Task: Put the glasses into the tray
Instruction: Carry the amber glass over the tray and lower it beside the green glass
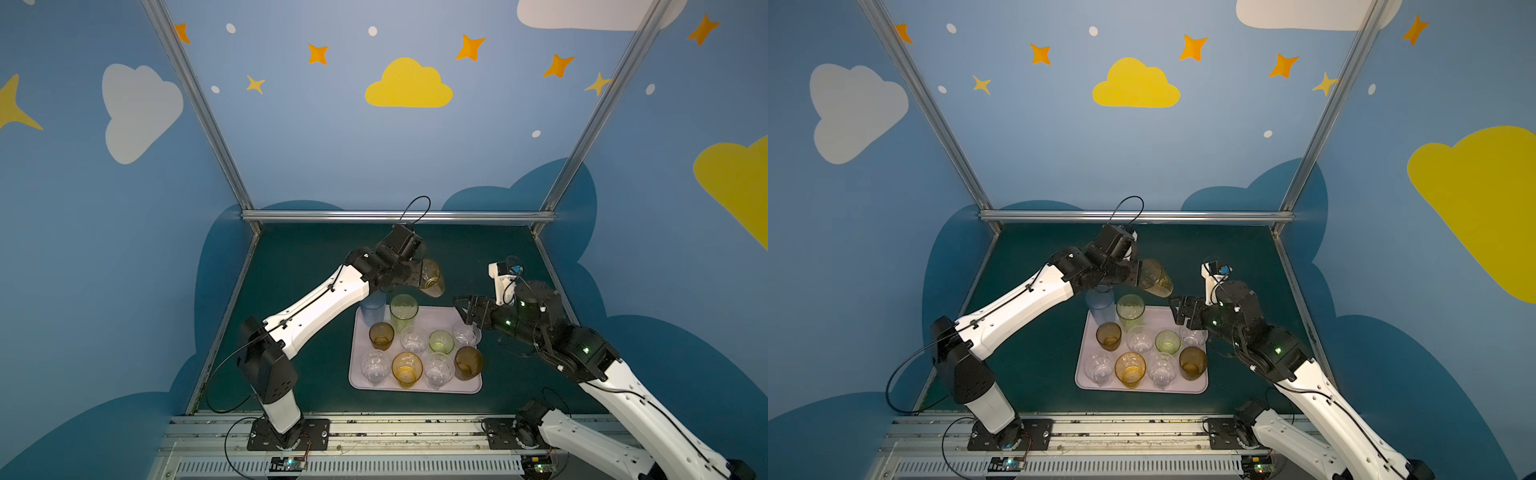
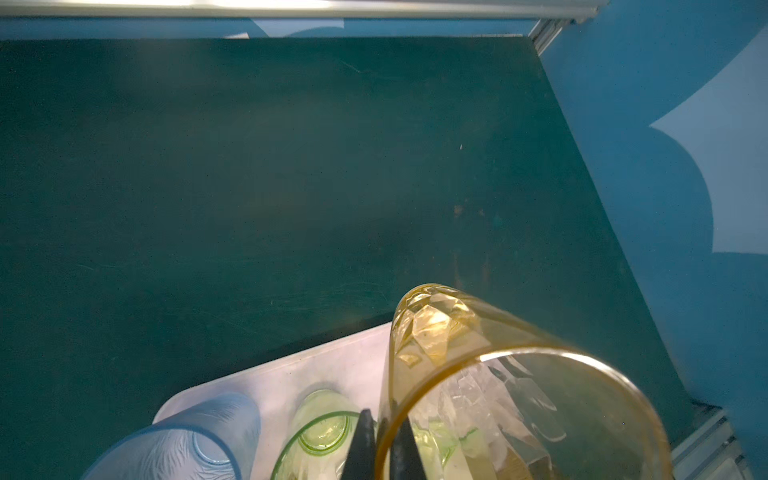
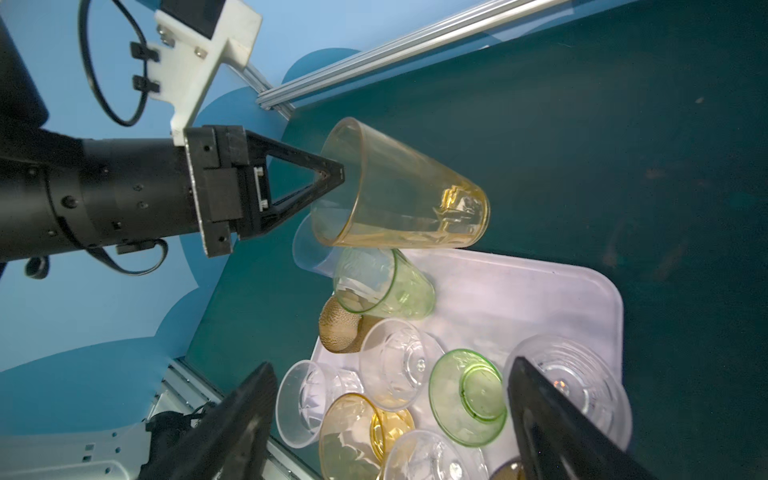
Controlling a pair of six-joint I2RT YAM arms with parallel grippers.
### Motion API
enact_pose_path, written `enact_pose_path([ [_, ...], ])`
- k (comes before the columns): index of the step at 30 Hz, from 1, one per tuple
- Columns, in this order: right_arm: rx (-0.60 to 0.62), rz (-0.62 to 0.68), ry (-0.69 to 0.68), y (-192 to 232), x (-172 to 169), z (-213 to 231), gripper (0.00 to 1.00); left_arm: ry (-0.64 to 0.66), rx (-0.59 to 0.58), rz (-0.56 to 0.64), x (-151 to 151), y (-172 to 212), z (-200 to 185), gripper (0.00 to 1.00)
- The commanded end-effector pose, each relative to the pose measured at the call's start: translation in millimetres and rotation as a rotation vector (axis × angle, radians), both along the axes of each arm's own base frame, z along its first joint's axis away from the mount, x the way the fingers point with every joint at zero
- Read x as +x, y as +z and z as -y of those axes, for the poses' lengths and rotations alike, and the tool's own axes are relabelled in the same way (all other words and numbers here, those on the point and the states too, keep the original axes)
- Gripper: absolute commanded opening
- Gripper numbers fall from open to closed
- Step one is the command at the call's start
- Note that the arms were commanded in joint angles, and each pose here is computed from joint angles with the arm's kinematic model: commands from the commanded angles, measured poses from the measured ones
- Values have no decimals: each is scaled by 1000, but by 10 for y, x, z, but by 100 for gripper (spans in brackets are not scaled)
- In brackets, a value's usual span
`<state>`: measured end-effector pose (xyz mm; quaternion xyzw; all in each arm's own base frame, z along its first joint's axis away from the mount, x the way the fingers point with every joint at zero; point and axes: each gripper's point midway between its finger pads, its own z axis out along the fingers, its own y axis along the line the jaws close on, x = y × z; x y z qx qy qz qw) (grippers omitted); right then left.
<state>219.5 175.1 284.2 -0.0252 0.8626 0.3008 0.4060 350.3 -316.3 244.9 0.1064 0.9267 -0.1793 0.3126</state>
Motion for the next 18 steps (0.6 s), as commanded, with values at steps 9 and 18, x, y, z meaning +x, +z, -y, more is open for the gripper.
enact_pose_path([
  [9, 26, -148, -103, -576, -113, 369, 87, -23, 79, -11, -92, -191, 85, 4],
  [18, 25, -192, -195, -806, -79, 591, 87, -39, 117, -54, -93, -434, 177, 4],
])
